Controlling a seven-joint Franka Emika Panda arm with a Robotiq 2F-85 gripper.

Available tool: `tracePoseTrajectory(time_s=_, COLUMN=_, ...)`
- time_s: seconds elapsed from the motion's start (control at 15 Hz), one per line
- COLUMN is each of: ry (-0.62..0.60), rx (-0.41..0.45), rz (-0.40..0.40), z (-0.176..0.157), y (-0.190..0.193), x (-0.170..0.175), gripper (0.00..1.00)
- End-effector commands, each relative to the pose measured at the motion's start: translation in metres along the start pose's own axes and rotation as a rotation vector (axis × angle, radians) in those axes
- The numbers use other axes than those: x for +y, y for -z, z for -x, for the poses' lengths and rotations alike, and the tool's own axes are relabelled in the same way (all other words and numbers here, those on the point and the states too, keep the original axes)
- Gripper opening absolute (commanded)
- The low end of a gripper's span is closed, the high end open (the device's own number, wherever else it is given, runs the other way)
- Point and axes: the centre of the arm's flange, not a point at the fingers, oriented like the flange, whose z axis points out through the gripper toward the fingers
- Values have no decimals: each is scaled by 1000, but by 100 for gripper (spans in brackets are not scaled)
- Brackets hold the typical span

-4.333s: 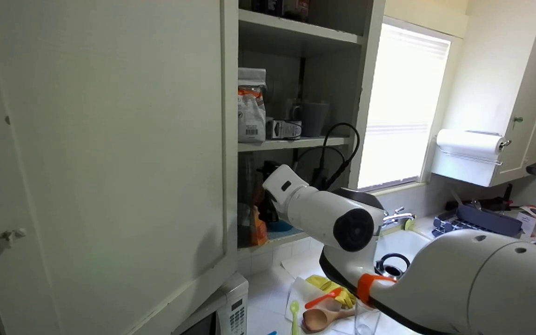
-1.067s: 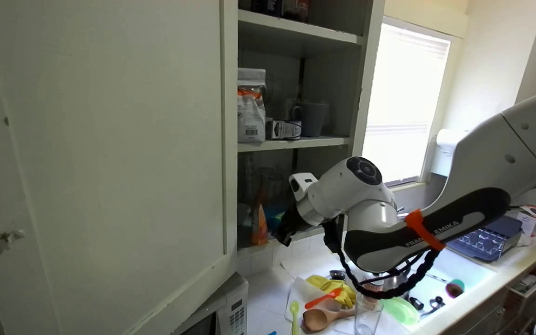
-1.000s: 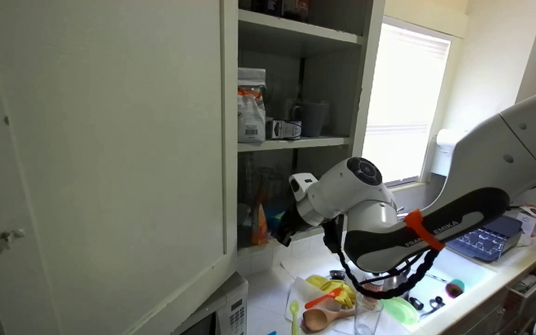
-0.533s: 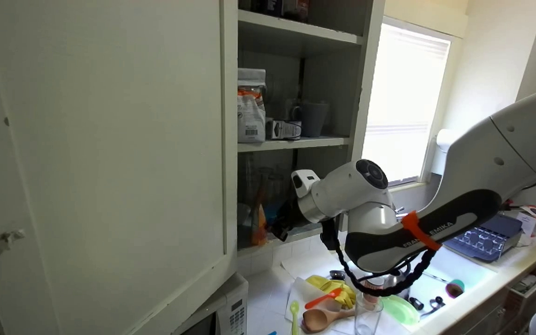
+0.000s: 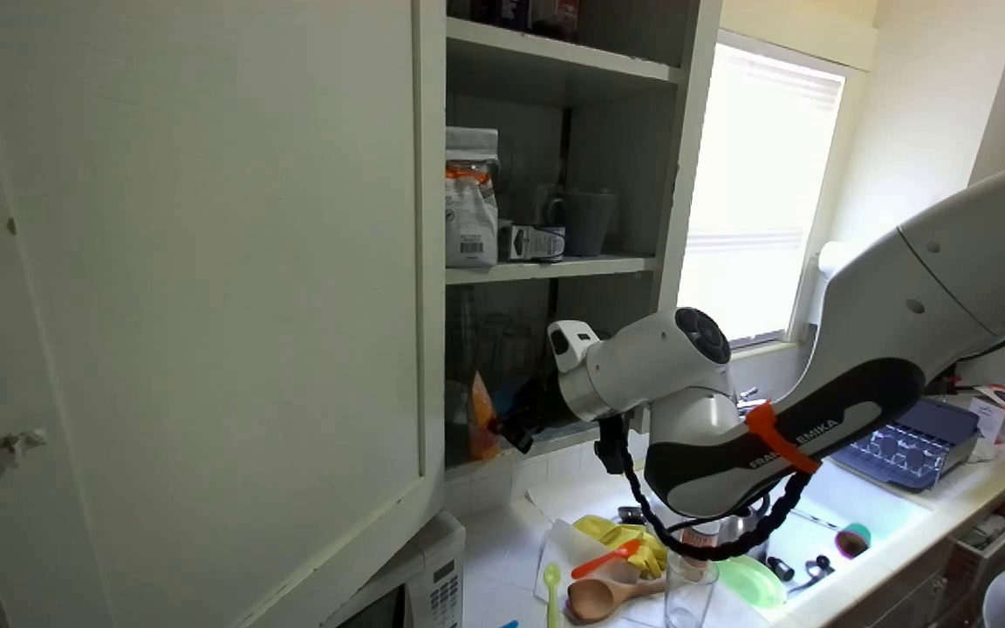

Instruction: Pick up the orange sachet and put it in the open cabinet

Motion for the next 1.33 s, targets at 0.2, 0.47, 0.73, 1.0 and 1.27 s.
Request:
tracePoseTrajectory(time_s=0.2, ry=-53, rx=40, rz=-30, z=9, y=-37, x=-12, gripper=0)
tracePoseTrajectory(time_s=0.47, ry=-114, rx=117, rz=-50, z=9, y=-39, x=-10, gripper=0)
tracePoseTrajectory(time_s=0.73, ry=-173, rx=197, rz=-63, z=9, y=-45, x=-9, gripper=0)
tracePoseTrajectory(time_s=1.0, ry=-202, rx=145, rz=-122, z=10, y=-39, x=-18, gripper=0)
tracePoseTrajectory(time_s=1.27, ry=-187, rx=118, rz=-98, z=7, y=-35, x=-19, gripper=0)
